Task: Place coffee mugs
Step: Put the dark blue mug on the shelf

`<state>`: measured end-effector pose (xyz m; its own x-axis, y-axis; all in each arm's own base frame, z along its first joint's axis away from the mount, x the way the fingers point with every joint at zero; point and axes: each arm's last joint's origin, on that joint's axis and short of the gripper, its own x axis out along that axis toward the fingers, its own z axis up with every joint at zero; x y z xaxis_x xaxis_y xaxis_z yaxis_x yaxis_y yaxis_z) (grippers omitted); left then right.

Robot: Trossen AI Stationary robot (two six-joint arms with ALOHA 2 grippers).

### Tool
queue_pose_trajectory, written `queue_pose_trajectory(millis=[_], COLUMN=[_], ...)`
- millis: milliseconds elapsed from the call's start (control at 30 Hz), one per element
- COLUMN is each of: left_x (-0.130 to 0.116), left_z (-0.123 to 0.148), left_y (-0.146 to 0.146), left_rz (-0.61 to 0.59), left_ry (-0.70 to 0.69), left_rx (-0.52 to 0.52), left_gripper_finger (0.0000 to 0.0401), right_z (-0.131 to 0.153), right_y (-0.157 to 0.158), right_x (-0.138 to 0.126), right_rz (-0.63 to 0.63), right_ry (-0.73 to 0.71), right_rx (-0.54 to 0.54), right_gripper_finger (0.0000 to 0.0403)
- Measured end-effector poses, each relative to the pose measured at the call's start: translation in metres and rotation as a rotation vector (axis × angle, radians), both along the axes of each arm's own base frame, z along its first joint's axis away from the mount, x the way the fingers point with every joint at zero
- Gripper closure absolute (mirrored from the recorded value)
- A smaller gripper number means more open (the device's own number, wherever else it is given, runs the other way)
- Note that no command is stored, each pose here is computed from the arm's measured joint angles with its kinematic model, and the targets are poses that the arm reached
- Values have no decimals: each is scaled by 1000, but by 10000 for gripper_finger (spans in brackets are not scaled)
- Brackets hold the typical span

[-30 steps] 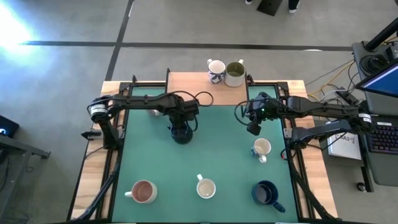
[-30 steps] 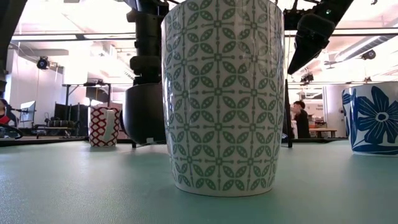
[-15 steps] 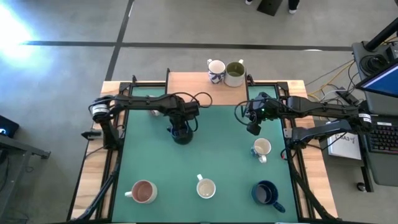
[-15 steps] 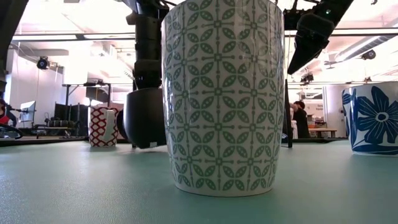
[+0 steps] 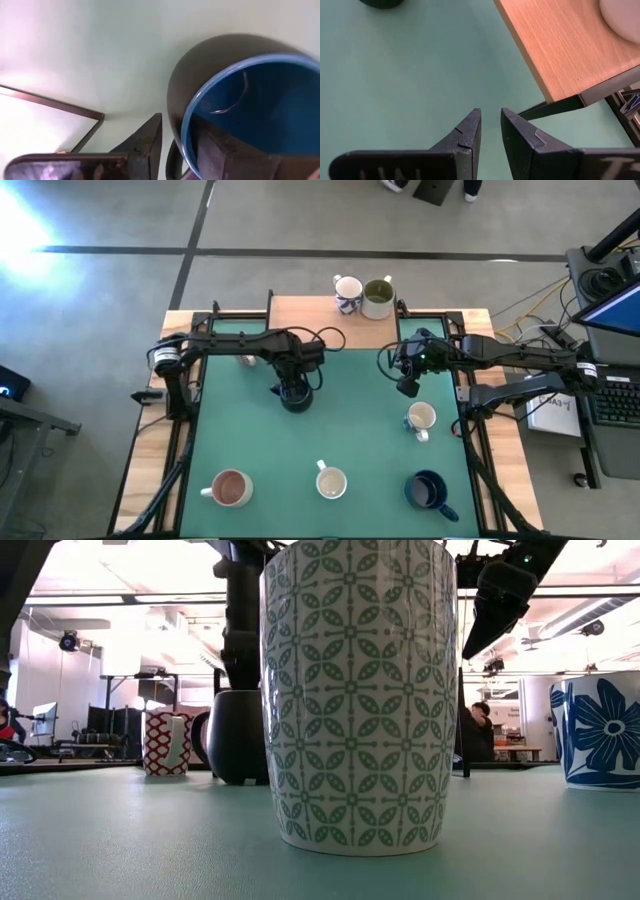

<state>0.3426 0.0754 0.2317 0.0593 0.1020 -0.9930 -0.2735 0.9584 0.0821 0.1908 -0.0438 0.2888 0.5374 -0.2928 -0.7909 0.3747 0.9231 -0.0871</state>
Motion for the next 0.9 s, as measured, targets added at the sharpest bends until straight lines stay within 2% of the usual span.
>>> queue_pose_trajectory(millis=[133,267,567,767,900], left_x=[0,-2,-4,-1,-1], left_z=[7,12,7,5,5], left_y=[0,-2,-5,-4,-4], left_rz=[22,118,253,251,224], left_ry=[9,21,32,-3,-6], left_rx=[-10,-43,-62,-53,-49], left_gripper_finger=[312,311,311,315,339], right_z=[0,0,0,0,0], right_y=[0,0,0,0,0], right_x=[0,0,0,0,0], right_rz=[0,0,19,32,34], right_ry=[0,0,8,13,14], right_rx=[0,0,-13,-22,-23], right_gripper_finger=[339,339,339,339,339])
